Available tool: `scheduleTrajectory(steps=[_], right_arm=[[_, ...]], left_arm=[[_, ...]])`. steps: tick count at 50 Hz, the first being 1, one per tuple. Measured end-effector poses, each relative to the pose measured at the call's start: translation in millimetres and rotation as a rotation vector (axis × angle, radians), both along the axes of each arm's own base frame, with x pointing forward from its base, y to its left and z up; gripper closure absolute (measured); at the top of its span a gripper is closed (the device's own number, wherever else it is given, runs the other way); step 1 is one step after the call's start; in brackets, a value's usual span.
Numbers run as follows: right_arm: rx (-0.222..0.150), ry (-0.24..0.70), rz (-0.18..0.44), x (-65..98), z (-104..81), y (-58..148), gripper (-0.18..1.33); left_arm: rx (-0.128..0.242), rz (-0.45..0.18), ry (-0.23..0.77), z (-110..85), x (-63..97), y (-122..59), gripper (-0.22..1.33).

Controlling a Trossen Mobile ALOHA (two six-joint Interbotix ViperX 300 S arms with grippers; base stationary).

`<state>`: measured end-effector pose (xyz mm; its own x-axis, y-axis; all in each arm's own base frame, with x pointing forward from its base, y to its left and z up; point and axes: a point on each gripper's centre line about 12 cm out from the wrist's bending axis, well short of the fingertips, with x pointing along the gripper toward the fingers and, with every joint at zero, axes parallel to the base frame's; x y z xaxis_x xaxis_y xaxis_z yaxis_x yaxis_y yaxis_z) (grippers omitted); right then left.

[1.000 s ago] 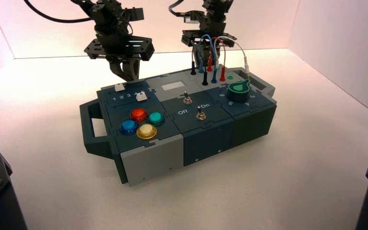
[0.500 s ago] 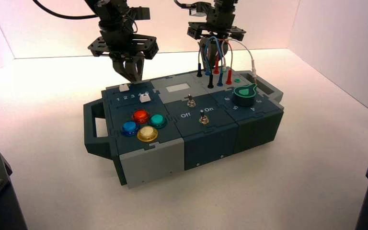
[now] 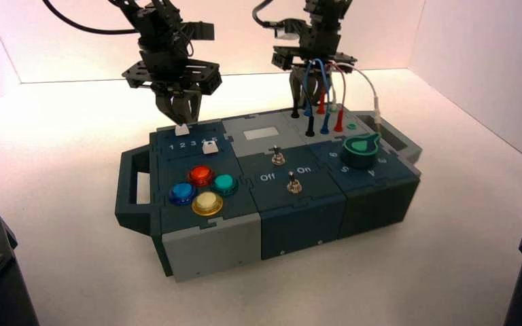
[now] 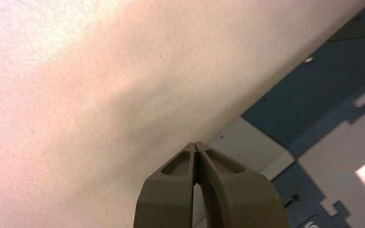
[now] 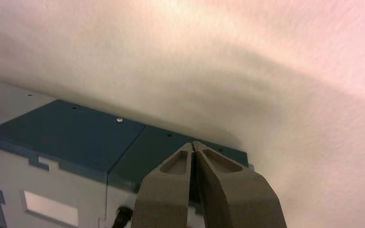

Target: Move the box closer.

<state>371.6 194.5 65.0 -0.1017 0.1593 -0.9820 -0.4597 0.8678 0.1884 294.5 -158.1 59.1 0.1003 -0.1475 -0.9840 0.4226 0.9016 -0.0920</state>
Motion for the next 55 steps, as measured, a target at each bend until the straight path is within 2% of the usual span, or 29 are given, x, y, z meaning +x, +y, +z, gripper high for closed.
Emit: scheduleTrajectory(steps=[24,41,45,49,52,54,55], right_arm=[[-0.021,0.050,-0.008,-30.7,-7.2,-14,1.30],[-0.016,0.070,-0.036,-50.9,-14.6,-21,1.29],[-0.015,0.051,-0.030,-48.8,-14.6,-20,1.29],[-0.013,-0.010,-0.016,-36.4,-9.6,-18,1.29],[-0.007,-0.081,-0.001,-21.0,3.5,-15,1.29],[-0.005,-0.101,0.002,-17.2,7.9,-15,1.29],[0.001,-0.138,0.007,-11.2,19.4,-14,1.29]], left_arm=[[0.018,-0.046,0.035,-4.7,-13.1,-3.3,1.28],[0.031,-0.073,0.063,-10.3,-26.1,-6.4,1.28],[0.026,-0.074,0.047,-9.6,-23.9,-7.8,1.28],[0.007,-0.070,0.007,-3.9,-13.3,-13.0,1.28],[-0.018,-0.051,-0.044,7.8,6.3,-16.0,1.28],[-0.025,-0.043,-0.059,12.4,12.2,-16.2,1.28],[-0.037,-0.028,-0.086,21.1,22.7,-14.8,1.28]])
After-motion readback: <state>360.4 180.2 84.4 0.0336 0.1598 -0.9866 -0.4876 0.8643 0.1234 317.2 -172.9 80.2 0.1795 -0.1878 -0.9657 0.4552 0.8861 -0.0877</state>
